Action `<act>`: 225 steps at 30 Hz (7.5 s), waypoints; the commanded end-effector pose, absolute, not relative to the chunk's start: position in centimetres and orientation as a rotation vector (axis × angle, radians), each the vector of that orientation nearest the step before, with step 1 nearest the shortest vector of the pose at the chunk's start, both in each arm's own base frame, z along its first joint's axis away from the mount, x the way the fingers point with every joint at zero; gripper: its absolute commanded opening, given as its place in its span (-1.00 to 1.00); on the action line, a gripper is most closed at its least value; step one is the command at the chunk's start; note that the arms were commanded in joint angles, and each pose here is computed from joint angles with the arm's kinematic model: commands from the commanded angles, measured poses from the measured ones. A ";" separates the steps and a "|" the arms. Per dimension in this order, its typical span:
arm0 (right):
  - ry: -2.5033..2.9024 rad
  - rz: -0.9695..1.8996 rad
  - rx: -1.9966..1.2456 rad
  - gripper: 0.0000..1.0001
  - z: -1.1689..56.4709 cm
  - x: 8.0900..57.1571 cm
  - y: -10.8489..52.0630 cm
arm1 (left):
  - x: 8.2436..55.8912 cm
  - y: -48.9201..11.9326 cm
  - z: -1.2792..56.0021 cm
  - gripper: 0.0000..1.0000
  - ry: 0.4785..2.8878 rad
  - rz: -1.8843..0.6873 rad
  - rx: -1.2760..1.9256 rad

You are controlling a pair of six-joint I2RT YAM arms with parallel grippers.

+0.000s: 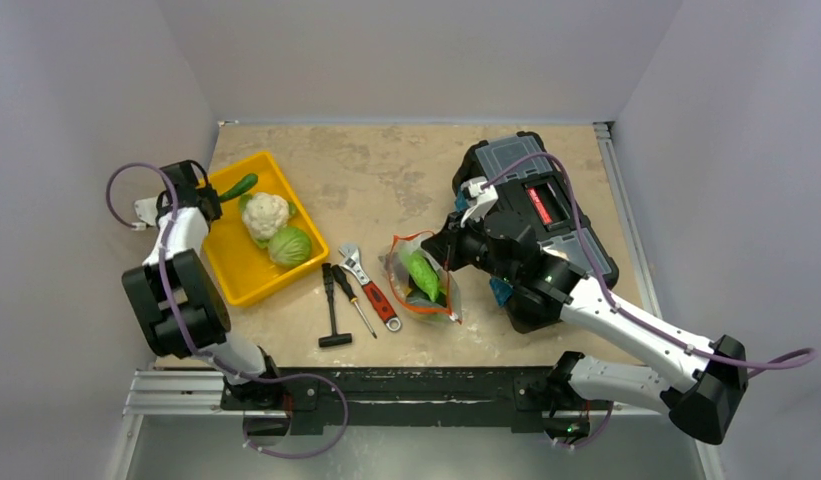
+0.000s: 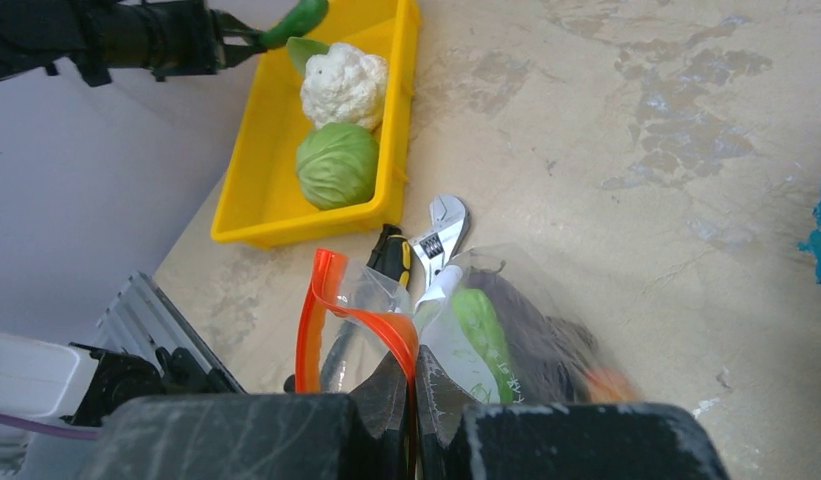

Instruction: Place the food in the zip-top bag and seal the zipper

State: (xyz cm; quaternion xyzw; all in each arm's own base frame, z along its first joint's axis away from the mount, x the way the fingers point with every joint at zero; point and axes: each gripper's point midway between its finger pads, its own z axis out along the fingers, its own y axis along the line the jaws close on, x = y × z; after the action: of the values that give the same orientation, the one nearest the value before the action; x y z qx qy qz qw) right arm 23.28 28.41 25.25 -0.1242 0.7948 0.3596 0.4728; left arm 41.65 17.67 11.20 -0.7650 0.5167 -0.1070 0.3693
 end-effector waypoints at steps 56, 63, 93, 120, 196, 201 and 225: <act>1.937 1.484 0.377 -1.00 35.5 22.9 31.8 | 19.6 -28.0 32.7 -1.00 1.088 -1.001 0.237; 1.892 1.655 0.461 -1.00 37.2 22.1 32.2 | 19.8 -30.7 29.1 -0.96 1.103 -0.931 0.300; 1.966 1.177 0.059 -1.00 32.9 22.7 29.0 | 15.1 -19.6 25.8 0.92 1.901 -0.859 0.084; 1.986 1.192 -0.064 -1.00 33.2 21.5 29.5 | 15.8 -26.6 22.4 0.04 2.166 -0.924 0.213; 2.090 0.652 -0.230 -1.00 24.4 16.9 32.0 | 21.1 -24.9 31.2 0.56 2.032 -1.109 0.097; 2.094 0.790 -0.124 -1.00 27.4 17.4 32.4 | 19.4 -23.4 33.9 0.61 1.925 -1.092 0.256; 2.150 0.806 0.366 -1.00 29.3 22.1 31.4 | 15.8 -28.7 28.0 0.47 1.249 -0.580 0.989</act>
State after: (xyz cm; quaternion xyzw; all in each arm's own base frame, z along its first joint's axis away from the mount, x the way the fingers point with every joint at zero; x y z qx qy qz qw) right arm 21.62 31.36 24.90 0.0902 0.8781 0.2633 0.3893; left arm 13.05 -28.43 25.32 0.4347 0.6386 -0.3359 0.5389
